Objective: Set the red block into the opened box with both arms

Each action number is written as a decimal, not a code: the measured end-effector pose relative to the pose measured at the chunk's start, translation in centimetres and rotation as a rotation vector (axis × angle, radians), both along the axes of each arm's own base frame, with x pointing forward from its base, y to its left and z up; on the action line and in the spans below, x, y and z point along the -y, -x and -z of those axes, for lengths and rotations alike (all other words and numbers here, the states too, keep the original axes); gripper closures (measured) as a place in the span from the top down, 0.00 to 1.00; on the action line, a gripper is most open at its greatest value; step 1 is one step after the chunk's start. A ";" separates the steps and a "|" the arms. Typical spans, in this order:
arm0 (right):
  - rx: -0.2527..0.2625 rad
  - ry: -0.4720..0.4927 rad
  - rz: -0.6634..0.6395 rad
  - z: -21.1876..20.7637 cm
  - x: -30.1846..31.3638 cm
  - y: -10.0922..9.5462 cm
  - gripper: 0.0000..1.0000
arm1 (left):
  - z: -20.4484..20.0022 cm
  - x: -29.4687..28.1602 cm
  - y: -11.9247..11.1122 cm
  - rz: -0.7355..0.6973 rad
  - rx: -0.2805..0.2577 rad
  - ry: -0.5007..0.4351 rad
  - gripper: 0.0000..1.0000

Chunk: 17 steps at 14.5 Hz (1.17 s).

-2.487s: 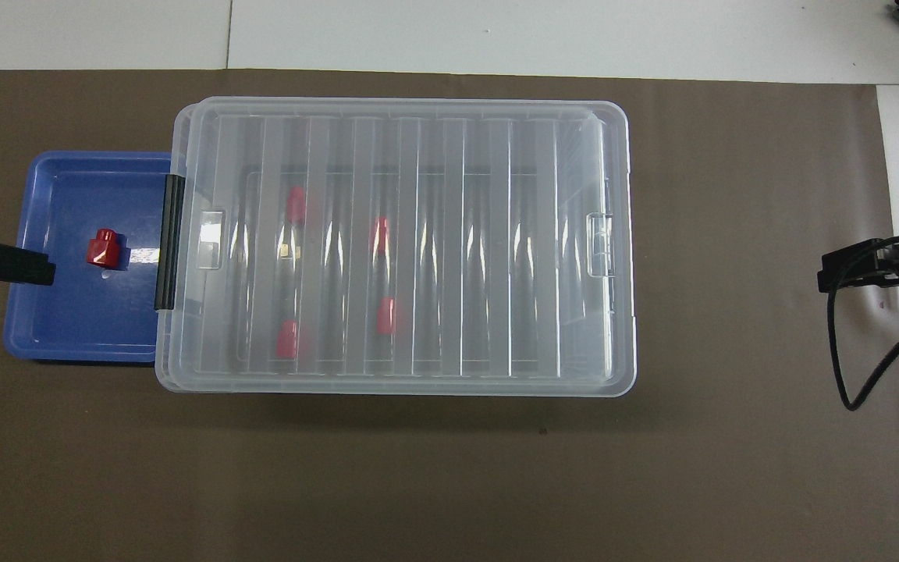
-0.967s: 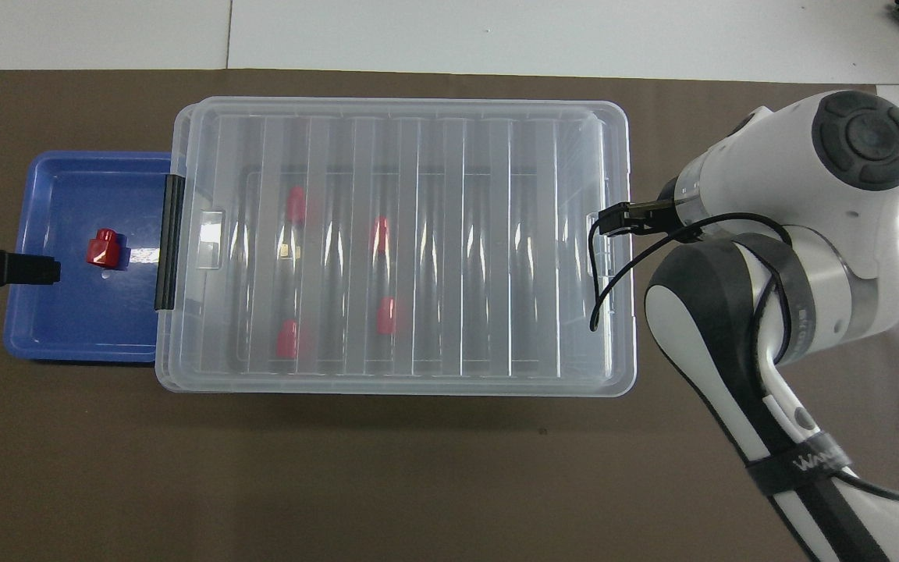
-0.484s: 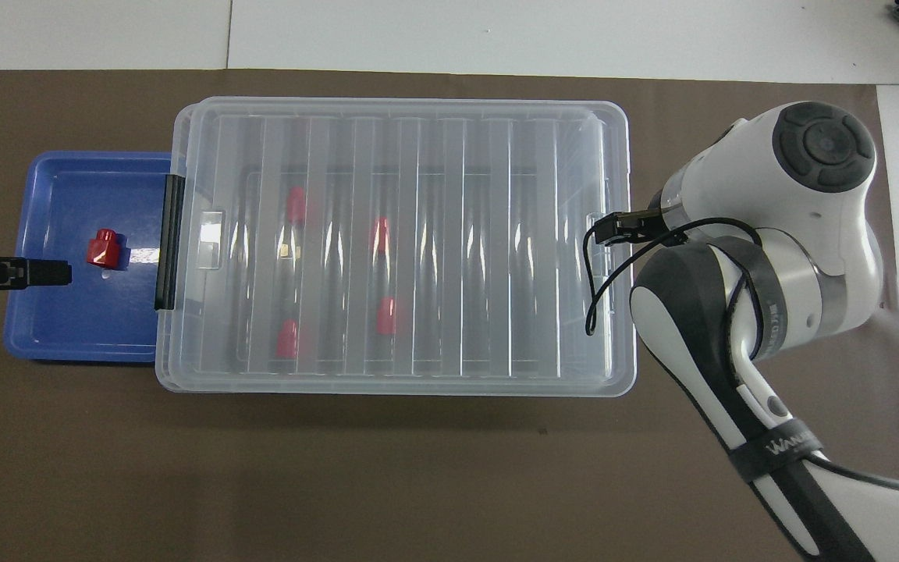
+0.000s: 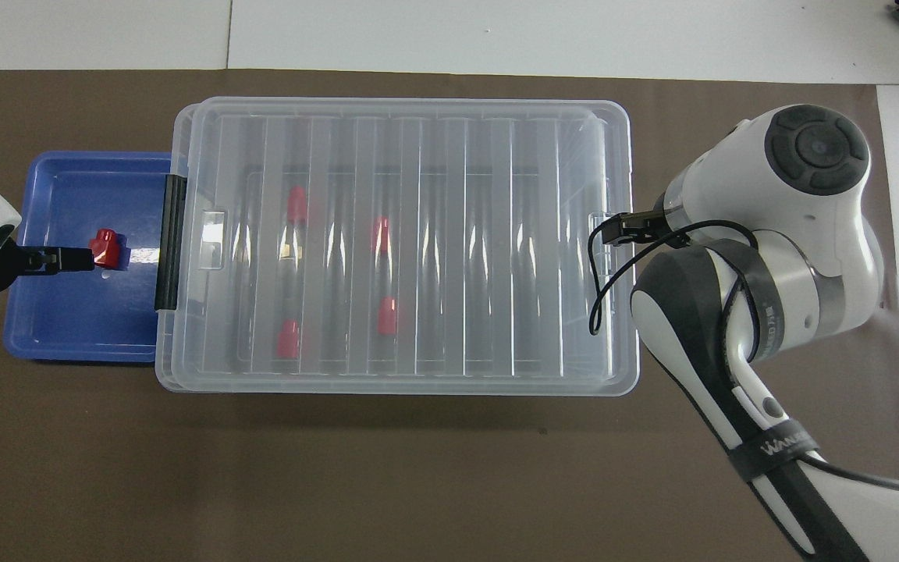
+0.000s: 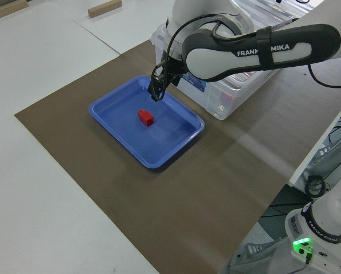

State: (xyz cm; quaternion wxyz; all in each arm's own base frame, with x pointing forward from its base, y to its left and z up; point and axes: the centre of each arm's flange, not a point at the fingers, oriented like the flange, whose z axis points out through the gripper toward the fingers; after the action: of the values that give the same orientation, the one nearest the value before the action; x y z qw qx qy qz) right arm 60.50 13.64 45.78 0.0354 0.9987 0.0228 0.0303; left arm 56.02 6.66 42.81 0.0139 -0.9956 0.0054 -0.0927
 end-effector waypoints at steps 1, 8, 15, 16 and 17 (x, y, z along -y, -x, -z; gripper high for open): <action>0.003 0.011 0.000 0.0 0.1 0.0 1.00 | 1.0 -0.3 -0.3 -0.003 0.013 -0.002 1.00; -0.002 0.060 0.002 0.0 1.1 -0.1 1.00 | 7.0 -1.3 -1.0 -0.017 0.025 -0.004 1.00; -0.004 0.077 0.037 -0.1 3.6 -0.5 1.00 | 11.4 -1.8 -1.7 -0.020 0.026 -0.005 1.00; -0.005 0.080 0.041 -0.2 4.0 -0.5 1.00 | 12.1 -1.8 -1.8 -0.020 0.029 -0.006 1.00; -0.006 0.085 0.044 -0.2 4.3 -0.6 1.00 | 12.7 -1.8 -1.9 -0.019 0.033 -0.006 1.00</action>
State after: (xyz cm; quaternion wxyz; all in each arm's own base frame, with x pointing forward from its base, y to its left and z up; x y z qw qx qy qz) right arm 61.05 9.38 45.95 0.0786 0.9966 0.0024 0.0255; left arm 57.96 8.45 30.09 0.0180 -0.9939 -0.0041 -0.1089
